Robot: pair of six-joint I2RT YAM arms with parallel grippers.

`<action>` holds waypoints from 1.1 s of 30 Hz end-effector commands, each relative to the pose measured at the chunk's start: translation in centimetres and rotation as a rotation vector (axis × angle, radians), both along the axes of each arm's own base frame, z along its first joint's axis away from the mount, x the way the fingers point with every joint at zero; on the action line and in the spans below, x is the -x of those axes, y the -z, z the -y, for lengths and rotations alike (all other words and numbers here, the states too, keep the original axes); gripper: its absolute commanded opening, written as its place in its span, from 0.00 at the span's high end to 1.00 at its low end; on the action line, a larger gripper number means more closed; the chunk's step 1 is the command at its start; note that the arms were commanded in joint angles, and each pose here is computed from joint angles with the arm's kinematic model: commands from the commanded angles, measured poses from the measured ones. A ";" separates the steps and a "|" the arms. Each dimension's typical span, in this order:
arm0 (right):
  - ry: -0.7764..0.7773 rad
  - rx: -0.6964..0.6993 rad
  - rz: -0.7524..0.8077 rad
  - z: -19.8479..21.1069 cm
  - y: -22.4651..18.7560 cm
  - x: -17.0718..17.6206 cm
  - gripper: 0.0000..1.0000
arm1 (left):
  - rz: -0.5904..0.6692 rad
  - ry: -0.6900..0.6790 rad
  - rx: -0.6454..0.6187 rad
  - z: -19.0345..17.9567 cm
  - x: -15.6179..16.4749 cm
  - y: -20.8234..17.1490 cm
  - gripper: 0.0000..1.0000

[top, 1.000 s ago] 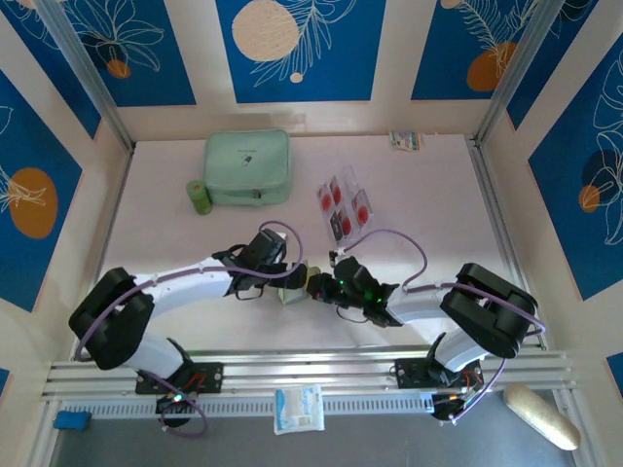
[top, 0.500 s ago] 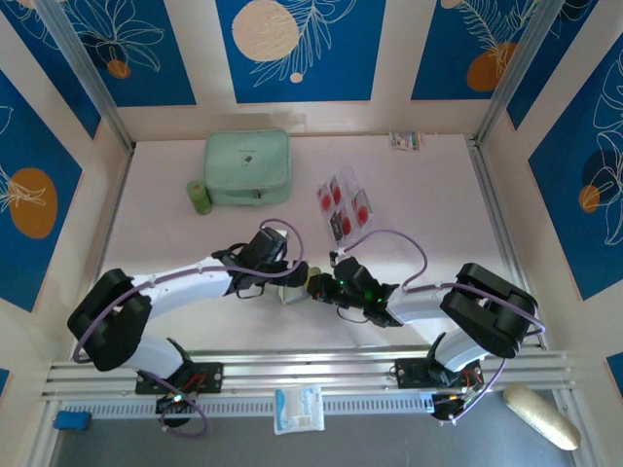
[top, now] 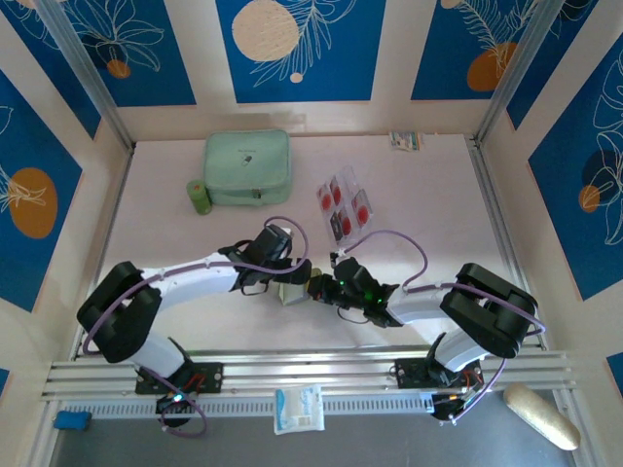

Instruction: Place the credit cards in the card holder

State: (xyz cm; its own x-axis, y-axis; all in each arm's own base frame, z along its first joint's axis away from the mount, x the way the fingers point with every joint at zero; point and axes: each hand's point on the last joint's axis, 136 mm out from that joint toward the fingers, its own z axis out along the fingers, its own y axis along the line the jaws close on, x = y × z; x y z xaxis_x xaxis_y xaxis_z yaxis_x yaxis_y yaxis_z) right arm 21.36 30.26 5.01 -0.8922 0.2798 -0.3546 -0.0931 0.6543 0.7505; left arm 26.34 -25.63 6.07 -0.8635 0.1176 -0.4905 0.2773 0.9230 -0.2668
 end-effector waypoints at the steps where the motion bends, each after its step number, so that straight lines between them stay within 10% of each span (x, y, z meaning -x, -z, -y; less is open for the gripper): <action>1: 0.025 -0.032 0.034 0.0 -1.3 -0.4 1.00 | -0.021 0.012 -0.066 -0.6 0.6 0.9 0.00; 19: 0.071 -0.010 0.015 1.3 -0.3 -0.4 1.00 | 0.029 0.017 -0.172 -4.4 1.6 0.5 0.00; 33: 0.074 -0.008 0.010 1.3 -0.2 -0.4 1.00 | 0.101 0.049 0.053 -0.5 0.6 -5.7 0.00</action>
State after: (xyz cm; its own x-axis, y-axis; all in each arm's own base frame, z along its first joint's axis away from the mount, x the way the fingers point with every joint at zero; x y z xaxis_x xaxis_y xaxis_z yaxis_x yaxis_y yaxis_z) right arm 21.33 29.39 4.93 -0.8825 0.3153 -0.3490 -0.0635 0.6553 0.7527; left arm 25.61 -23.98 9.89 -0.8124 0.1511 -0.5633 0.3298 0.9156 -0.2300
